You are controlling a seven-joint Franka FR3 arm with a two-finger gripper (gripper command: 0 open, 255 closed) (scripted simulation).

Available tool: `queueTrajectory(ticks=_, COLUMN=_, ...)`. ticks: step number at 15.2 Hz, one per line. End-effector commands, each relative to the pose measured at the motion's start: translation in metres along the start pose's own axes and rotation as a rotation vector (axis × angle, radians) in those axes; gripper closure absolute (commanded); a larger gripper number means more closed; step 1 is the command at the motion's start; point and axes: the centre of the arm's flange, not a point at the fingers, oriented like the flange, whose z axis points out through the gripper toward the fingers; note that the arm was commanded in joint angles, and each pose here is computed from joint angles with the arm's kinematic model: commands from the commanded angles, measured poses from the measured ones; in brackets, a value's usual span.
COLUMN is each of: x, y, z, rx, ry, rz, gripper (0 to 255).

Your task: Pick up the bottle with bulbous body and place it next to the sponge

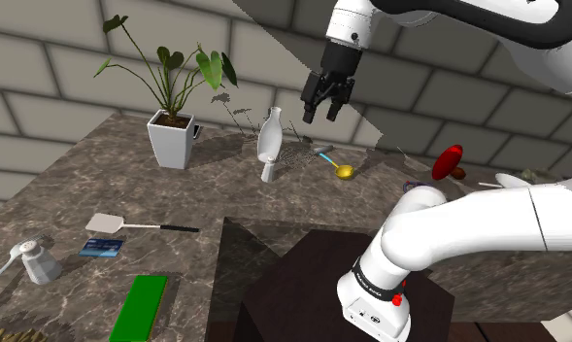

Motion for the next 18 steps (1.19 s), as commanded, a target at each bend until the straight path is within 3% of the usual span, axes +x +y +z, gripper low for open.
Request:
queueTrajectory(ticks=1, x=0.000, y=0.000, z=0.000, rx=0.000, ry=0.000, rz=0.000, gripper=0)
queueTrajectory(ticks=18, x=0.179, y=0.109, z=0.060, rx=-0.045, ry=0.023, rz=0.050, gripper=0)
